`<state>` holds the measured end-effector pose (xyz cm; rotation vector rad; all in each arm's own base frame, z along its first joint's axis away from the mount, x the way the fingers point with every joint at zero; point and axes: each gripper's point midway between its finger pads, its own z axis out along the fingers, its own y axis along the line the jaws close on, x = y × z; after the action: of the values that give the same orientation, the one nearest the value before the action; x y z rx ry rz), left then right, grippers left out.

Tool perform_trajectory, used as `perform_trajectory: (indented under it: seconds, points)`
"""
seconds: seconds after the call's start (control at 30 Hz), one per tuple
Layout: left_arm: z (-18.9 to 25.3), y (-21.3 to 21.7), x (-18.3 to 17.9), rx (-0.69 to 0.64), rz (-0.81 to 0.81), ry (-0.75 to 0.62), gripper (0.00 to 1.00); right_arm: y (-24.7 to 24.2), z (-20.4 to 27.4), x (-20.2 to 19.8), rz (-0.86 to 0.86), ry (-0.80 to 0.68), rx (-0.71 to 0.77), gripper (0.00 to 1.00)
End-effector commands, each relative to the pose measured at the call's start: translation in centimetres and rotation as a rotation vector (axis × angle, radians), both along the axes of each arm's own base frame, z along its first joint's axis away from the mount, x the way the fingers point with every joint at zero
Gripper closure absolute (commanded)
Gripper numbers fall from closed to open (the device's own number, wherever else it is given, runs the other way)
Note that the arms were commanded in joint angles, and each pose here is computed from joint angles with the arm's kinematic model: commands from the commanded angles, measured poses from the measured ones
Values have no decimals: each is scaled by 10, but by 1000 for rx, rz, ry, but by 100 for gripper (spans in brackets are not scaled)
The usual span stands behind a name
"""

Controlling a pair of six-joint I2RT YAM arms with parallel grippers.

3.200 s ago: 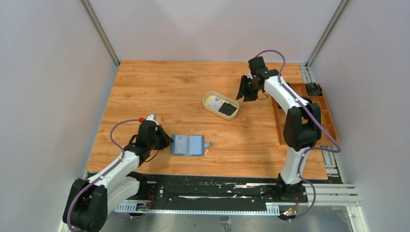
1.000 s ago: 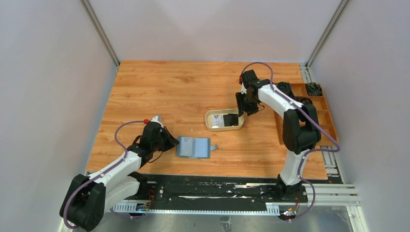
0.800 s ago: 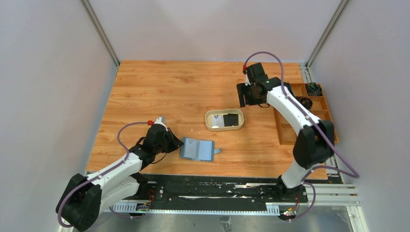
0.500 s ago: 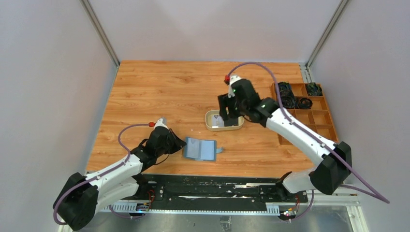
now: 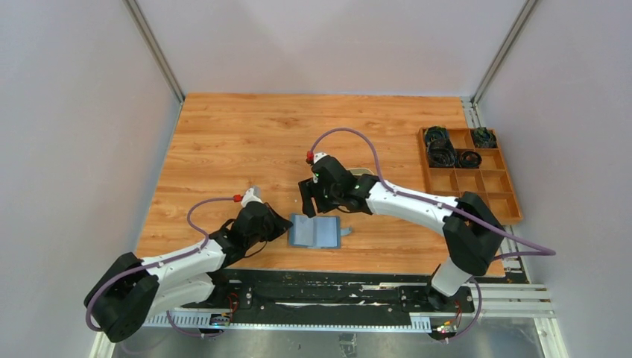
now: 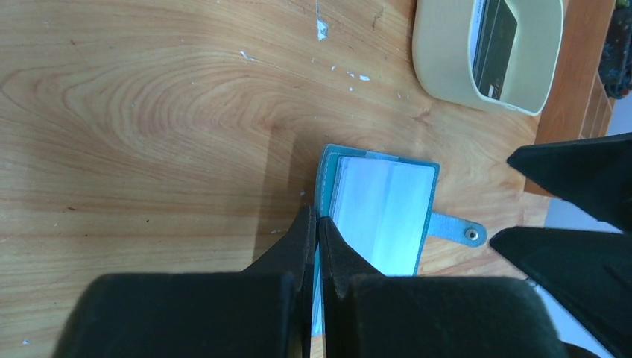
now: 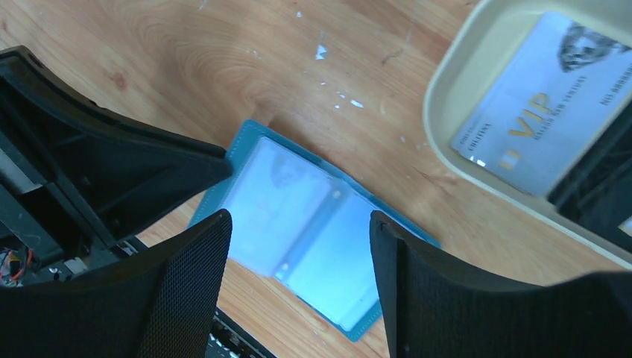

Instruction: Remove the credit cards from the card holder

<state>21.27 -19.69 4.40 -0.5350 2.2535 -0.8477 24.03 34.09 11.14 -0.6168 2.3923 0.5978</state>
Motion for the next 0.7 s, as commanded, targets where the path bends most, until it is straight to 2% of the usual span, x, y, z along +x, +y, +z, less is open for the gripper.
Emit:
perform_trajectory:
  seconds: [0.0,0.2,0.5,0.67]
  points:
    - [-1,1,6,-5,37,-19,100,30,-8,-14,57,52,32,27]
    - [-5,2,7,19,38,-15,100,41,-39,-34,86,105,-46,19]
    - [-10,3,6,35,33,-5,100,43,-61,-41,91,119,-150,17]
    - [-8,2,7,28,32,-9,100,36,-72,-40,65,74,-246,17]
